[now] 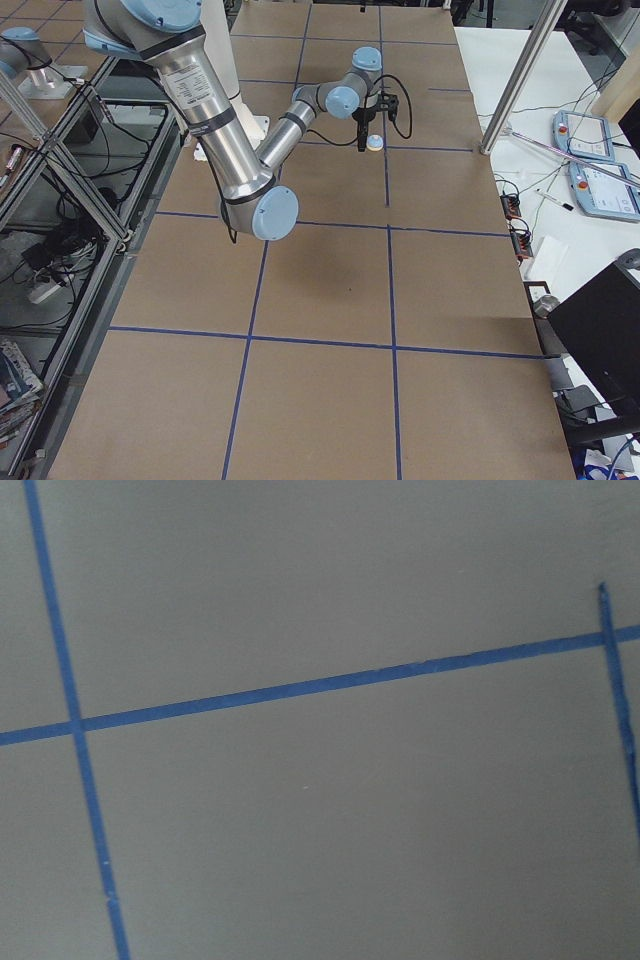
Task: Place and press bell with both arms
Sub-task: 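Retract the left arm while the right arm reaches toward the bell, then press down on the bell's top button with the right gripper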
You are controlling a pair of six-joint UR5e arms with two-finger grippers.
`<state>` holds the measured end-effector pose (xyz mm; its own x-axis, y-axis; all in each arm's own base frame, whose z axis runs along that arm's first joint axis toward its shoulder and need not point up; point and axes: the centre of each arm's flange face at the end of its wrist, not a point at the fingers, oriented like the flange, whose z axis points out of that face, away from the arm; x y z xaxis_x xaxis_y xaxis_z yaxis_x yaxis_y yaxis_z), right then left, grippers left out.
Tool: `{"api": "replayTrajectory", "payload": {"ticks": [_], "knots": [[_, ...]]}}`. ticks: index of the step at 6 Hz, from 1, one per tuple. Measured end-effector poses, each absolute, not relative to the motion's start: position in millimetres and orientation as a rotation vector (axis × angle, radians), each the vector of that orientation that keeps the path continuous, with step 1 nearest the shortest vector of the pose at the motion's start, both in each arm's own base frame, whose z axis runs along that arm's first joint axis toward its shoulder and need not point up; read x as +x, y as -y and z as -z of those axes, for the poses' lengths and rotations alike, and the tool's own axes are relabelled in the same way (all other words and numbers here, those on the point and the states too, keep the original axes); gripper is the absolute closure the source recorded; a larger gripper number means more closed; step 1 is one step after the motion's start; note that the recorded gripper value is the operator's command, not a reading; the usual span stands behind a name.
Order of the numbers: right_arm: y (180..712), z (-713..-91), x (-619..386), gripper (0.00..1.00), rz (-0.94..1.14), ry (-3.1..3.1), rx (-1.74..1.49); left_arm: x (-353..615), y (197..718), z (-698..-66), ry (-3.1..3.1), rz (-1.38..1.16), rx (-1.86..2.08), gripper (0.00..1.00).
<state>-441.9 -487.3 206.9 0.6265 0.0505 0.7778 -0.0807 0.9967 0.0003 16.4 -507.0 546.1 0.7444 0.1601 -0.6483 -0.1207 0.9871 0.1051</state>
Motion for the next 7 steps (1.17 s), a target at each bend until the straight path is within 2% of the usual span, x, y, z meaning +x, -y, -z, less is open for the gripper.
{"api": "replayTrajectory", "payload": {"ticks": [1, 2, 4, 5, 7], "knots": [[483.8, -181.5, -494.8, 0.12, -0.094, 0.871, 0.035, -20.8, 505.5, -577.5, -0.714, -0.148, 0.053, 0.00], [488.2, -158.0, -548.2, 0.40, -0.113, 0.839, 0.035, -35.5, 499.8, -594.2, -0.734, -0.143, 0.045, 0.00], [514.0, -153.1, -612.0, 0.78, -0.116, 0.832, 0.068, -37.8, 490.7, -603.2, -0.797, -0.133, 0.034, 0.00], [526.6, -159.3, -622.9, 0.82, -0.100, 0.826, 0.104, -37.5, 489.7, -604.2, -0.806, -0.132, 0.031, 0.00], [540.1, -164.6, -624.2, 0.82, -0.056, 0.794, 0.140, -37.4, 489.3, -605.1, -0.809, -0.128, 0.028, 0.00]]}}
